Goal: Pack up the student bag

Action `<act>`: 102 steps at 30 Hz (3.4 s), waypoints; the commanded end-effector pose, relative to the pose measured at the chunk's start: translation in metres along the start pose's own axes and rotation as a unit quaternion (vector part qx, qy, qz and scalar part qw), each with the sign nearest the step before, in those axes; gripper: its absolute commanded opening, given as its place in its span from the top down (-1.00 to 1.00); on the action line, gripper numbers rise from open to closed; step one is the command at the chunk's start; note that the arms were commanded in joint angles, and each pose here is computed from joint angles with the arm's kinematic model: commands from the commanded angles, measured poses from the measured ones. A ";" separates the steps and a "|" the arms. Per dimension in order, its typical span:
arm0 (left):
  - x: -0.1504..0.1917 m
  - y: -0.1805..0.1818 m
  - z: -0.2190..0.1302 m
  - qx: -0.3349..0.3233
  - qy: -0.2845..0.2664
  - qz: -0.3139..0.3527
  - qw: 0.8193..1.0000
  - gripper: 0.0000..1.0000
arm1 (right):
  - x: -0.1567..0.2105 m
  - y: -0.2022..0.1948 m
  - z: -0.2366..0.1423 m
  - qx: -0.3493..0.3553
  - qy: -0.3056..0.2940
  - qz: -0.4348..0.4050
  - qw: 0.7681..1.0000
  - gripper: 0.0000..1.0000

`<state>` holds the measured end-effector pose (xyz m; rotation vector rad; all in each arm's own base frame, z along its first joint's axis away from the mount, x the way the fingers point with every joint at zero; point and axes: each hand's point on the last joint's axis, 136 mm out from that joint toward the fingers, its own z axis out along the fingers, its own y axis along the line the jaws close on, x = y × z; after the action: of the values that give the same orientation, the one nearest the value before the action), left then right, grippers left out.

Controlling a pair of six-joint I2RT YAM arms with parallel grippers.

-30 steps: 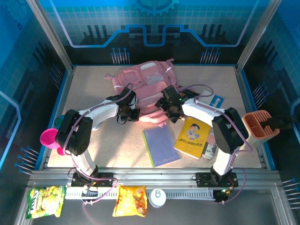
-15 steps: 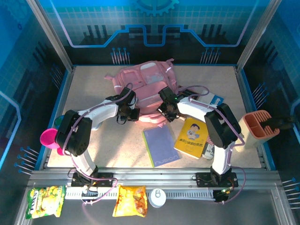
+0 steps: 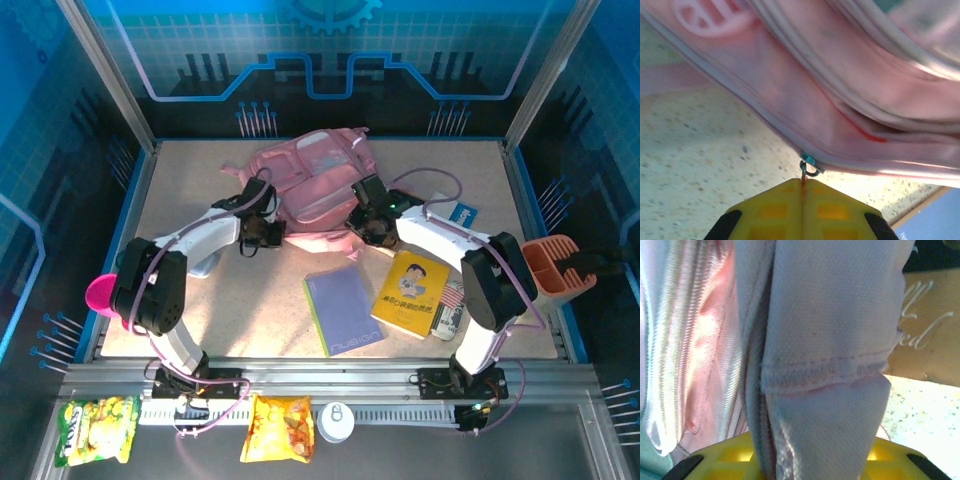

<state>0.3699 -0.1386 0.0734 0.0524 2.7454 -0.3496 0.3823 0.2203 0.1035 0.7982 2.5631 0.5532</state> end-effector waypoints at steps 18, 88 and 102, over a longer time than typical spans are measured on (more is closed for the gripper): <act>-0.077 0.084 -0.030 -0.084 -0.069 -0.105 0.988 -0.02 | 0.003 0.064 -0.015 -0.098 0.007 -0.053 0.994 0.36; 0.138 -0.104 -0.005 0.164 0.113 -0.245 0.949 -0.40 | 0.102 -0.056 0.052 0.001 0.144 -0.210 0.967 -0.53; 0.138 -0.106 0.014 0.138 0.134 -0.249 0.949 -0.04 | 0.077 -0.030 0.021 -0.048 0.112 -0.225 0.967 -0.32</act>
<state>0.2374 -0.2376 0.0324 -0.5816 2.9085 -0.9025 0.3325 0.2604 0.0431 0.1402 2.7721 0.6626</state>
